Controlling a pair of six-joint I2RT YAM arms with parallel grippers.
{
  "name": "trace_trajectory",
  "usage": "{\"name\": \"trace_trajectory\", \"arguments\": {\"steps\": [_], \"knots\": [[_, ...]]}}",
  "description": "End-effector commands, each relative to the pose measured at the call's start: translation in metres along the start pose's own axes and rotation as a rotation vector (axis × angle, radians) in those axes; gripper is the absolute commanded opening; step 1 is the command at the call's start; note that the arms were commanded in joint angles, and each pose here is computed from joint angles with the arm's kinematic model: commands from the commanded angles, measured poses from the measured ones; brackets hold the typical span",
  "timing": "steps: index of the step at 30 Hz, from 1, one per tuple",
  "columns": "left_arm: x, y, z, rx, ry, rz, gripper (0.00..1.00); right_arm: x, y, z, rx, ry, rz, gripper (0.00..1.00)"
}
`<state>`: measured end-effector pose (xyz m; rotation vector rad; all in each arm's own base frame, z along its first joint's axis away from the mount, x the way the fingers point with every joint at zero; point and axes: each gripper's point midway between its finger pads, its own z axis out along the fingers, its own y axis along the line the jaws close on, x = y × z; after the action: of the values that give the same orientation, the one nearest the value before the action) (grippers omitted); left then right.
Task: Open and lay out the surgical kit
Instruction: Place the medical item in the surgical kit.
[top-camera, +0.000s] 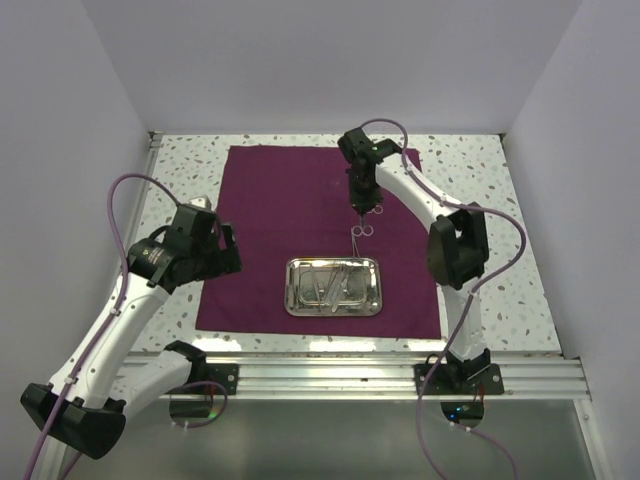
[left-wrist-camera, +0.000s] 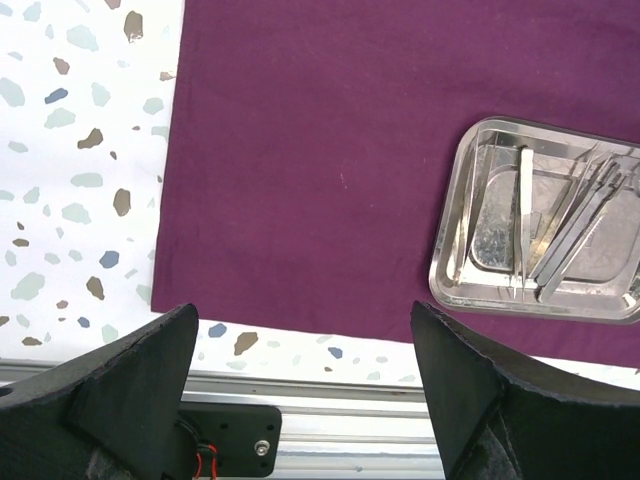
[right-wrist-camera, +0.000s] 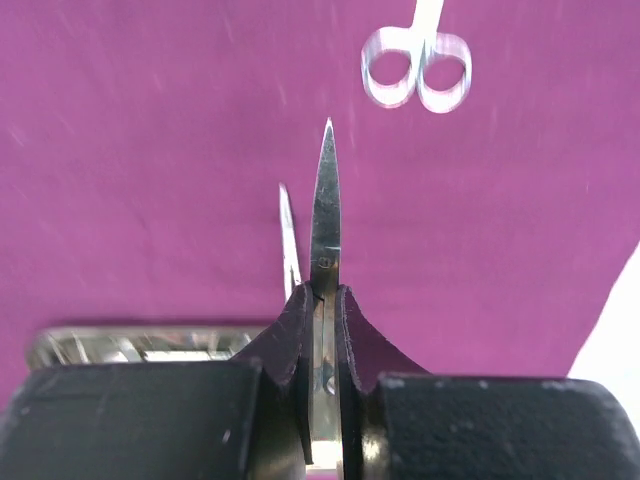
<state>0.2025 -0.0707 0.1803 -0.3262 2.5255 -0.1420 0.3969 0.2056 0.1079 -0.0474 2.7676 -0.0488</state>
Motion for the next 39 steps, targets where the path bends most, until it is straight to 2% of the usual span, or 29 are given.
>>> {"name": "trace_trajectory", "arguments": {"steps": [1, 14, 15, 20, 21, 24, 25, 27, 31, 34, 35, 36, 38, 39], "knots": [[-0.005, 0.005, -0.008, -0.017, -0.018, 0.013, 0.91, -0.033, 0.01, -0.015, -0.05, -0.072, 0.006, 0.0], [0.012, 0.016, -0.013, -0.039, 0.022, 0.015, 0.91, -0.122, 0.012, 0.048, -0.009, -0.247, 0.105, 0.0], [0.015, 0.018, -0.013, -0.043, 0.03, 0.012, 0.91, -0.122, 0.01, 0.064, 0.004, -0.236, 0.109, 0.0], [0.021, 0.023, -0.018, -0.057, 0.04, -0.009, 0.9, -0.141, 0.003, 0.081, 0.004, -0.279, 0.158, 0.02], [0.023, 0.025, -0.019, -0.063, 0.045, -0.018, 0.9, -0.142, -0.001, 0.083, 0.013, -0.285, 0.162, 0.05], [0.027, 0.026, -0.019, -0.062, 0.045, -0.033, 0.9, -0.146, -0.006, 0.082, 0.034, -0.299, 0.15, 0.43], [0.028, 0.026, -0.019, -0.062, 0.047, -0.036, 0.9, -0.146, -0.008, 0.081, 0.038, -0.301, 0.147, 0.66], [0.03, 0.026, -0.018, -0.06, 0.051, -0.044, 0.9, -0.148, -0.012, 0.07, 0.044, -0.314, 0.13, 0.82], [0.028, 0.024, -0.015, -0.051, 0.042, -0.054, 0.9, -0.149, -0.017, 0.036, 0.033, -0.337, 0.109, 0.82], [0.025, 0.019, -0.011, -0.035, 0.033, -0.053, 0.9, -0.139, -0.02, -0.006, -0.008, -0.354, 0.113, 0.82], [0.026, 0.018, -0.009, -0.031, 0.039, -0.051, 0.9, -0.121, -0.021, -0.001, -0.006, -0.314, 0.11, 0.82], [0.024, 0.016, -0.007, -0.02, 0.03, -0.049, 0.9, -0.119, -0.019, -0.032, -0.054, -0.345, 0.115, 0.82], [0.023, 0.012, -0.003, -0.009, 0.033, -0.044, 0.91, -0.086, -0.019, -0.027, -0.057, -0.282, 0.099, 0.82], [0.02, 0.01, -0.001, 0.001, 0.023, -0.038, 0.9, -0.078, -0.016, -0.044, -0.077, -0.295, 0.095, 0.81]]}}
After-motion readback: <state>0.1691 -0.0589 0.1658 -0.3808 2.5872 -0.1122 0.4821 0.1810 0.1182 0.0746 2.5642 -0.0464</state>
